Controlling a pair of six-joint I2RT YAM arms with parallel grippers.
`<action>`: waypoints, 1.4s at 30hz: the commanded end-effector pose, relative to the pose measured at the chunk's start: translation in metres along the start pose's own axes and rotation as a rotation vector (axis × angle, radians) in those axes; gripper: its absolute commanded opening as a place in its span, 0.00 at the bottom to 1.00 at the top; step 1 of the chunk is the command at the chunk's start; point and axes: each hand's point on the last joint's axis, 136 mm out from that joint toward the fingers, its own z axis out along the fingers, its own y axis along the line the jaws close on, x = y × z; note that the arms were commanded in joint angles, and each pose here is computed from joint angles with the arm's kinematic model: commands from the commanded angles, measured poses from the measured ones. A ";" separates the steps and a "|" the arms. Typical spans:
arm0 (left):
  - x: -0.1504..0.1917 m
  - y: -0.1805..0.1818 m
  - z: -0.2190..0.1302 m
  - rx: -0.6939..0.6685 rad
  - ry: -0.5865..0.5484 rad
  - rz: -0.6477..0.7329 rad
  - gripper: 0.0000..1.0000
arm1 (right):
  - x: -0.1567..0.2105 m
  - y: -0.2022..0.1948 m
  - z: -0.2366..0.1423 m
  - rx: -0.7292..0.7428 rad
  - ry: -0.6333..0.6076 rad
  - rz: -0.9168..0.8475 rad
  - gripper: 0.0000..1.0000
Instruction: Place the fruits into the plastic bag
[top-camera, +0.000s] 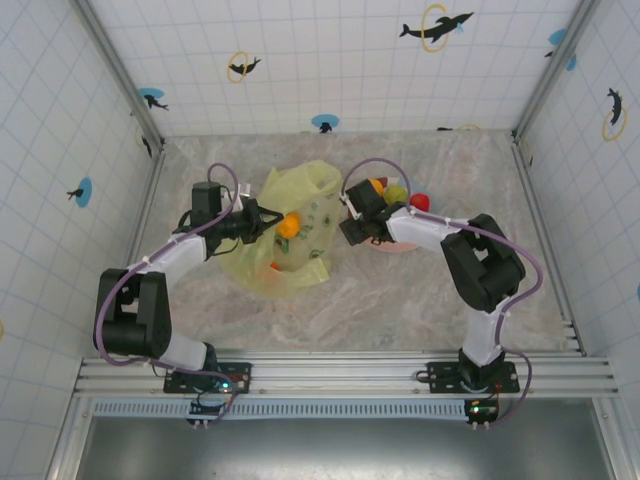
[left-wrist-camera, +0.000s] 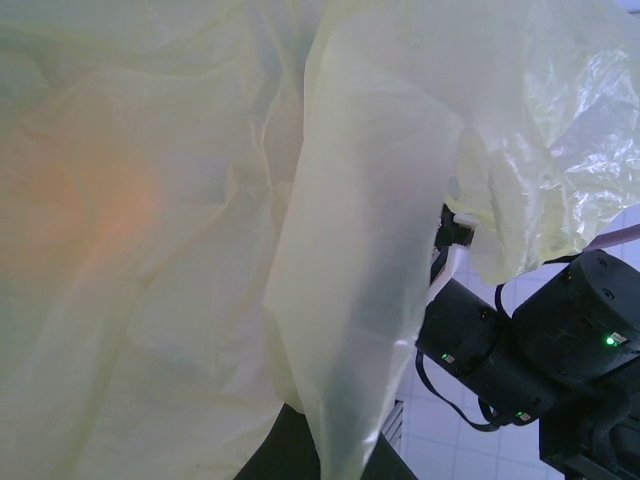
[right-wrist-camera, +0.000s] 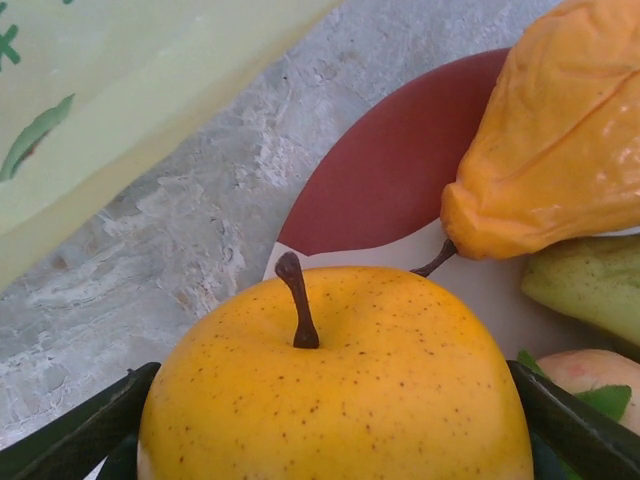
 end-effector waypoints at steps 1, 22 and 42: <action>0.002 0.004 -0.001 0.002 0.009 -0.007 0.00 | -0.010 -0.003 -0.002 0.020 -0.010 -0.014 0.80; 0.002 0.003 -0.001 0.012 0.011 -0.016 0.00 | -0.028 0.055 -0.106 -0.340 -0.484 0.158 0.71; 0.003 -0.007 -0.004 0.047 0.008 0.006 0.00 | -0.093 0.153 -0.069 -0.552 -0.610 0.141 0.69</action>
